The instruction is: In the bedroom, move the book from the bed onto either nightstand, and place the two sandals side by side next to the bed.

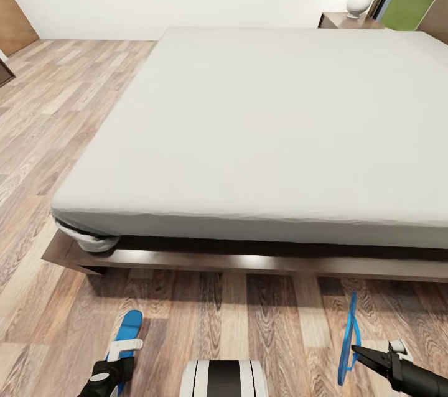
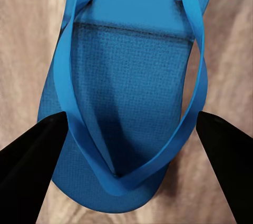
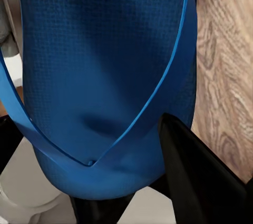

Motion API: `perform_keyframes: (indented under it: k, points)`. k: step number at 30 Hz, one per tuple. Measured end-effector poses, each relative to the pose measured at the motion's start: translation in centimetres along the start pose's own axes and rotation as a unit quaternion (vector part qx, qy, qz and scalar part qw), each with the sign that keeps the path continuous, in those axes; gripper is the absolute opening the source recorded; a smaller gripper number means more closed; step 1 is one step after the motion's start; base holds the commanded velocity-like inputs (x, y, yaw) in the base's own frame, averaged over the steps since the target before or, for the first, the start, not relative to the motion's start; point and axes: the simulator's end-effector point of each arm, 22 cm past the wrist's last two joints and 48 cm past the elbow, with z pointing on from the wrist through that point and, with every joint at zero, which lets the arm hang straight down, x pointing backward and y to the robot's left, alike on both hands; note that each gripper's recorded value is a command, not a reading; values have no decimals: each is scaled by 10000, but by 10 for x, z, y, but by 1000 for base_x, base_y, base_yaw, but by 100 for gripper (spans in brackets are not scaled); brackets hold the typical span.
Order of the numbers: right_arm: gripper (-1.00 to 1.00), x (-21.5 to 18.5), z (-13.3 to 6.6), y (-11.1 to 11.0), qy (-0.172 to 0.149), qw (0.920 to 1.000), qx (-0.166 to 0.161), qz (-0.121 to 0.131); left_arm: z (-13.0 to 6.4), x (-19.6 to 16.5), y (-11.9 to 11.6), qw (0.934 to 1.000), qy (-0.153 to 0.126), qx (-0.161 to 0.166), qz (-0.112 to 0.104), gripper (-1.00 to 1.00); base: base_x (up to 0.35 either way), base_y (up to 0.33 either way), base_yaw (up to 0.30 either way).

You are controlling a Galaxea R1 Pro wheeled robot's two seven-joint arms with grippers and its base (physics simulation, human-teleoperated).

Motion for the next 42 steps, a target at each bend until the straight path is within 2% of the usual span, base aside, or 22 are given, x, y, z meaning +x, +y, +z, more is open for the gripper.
perform_keyframes:
  k: [22,42]
  points:
    - [-100,10,2,-18,102,9997,127,202,9,21,-2,9997,220,4,43,-100,0,0,0]
    - [-100,10,2,-17,97,9997,115,182,9,21,-2,9998,214,4,44,-100,0,0,0]
